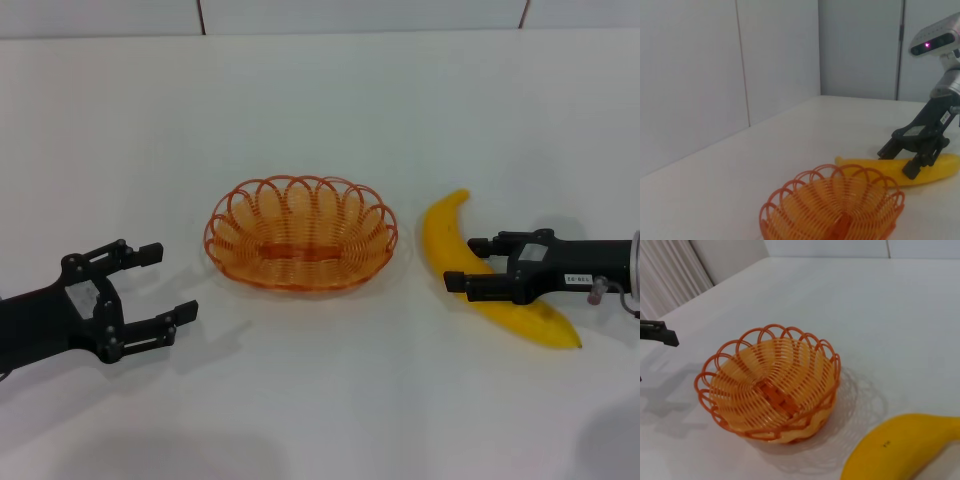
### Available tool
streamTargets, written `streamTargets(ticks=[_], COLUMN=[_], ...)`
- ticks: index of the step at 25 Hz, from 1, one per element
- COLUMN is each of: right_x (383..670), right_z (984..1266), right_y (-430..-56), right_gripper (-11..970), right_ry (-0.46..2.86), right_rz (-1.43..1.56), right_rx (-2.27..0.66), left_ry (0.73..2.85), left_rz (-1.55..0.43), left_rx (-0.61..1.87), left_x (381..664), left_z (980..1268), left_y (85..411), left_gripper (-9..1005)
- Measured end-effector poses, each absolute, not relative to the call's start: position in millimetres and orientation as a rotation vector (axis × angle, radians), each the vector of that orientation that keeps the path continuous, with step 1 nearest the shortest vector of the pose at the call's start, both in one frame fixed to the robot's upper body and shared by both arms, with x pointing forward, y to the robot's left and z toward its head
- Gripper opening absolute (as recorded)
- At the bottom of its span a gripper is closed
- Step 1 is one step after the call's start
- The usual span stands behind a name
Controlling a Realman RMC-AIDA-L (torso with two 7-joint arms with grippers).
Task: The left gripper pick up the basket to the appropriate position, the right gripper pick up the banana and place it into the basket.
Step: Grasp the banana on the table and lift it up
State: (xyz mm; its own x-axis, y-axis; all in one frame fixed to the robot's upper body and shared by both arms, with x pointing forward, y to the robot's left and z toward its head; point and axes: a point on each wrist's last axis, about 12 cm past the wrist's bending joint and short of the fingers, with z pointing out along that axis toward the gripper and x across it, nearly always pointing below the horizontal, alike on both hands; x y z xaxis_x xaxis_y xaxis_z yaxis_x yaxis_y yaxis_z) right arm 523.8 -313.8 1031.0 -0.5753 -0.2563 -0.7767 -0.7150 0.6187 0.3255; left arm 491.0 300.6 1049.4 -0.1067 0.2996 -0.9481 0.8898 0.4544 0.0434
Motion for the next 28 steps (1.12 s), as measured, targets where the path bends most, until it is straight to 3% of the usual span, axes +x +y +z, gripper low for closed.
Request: streamTargets(ticks=[10, 15, 19, 28], right_x=[524.0, 525.1, 530.2, 546.4], right_z=[1031.8, 1033.8, 1041.1, 1076.4], right_y=[-312.4, -312.1, -314.9, -300.9], right_gripper=[661, 511, 510, 509], right_ry=[2.142, 2.131, 2.09, 1.67], right_rz=[0.842, 0.847, 0.844, 0.823], right_rx=[-0.786, -0.779, -0.744, -0.743], left_ry=[1.647, 1.648, 1.649, 1.648], left_rz=[-0.699, -0.7, -0.7, -0.702], left_rx=[1.04, 1.041, 1.042, 1.051], left_x=[490.8, 490.3, 490.2, 491.3], left_z=[1050.4, 1050.2, 1050.0, 1050.1], left_y=[302.2, 302.3, 302.4, 301.3], left_gripper=[827, 827, 827, 826])
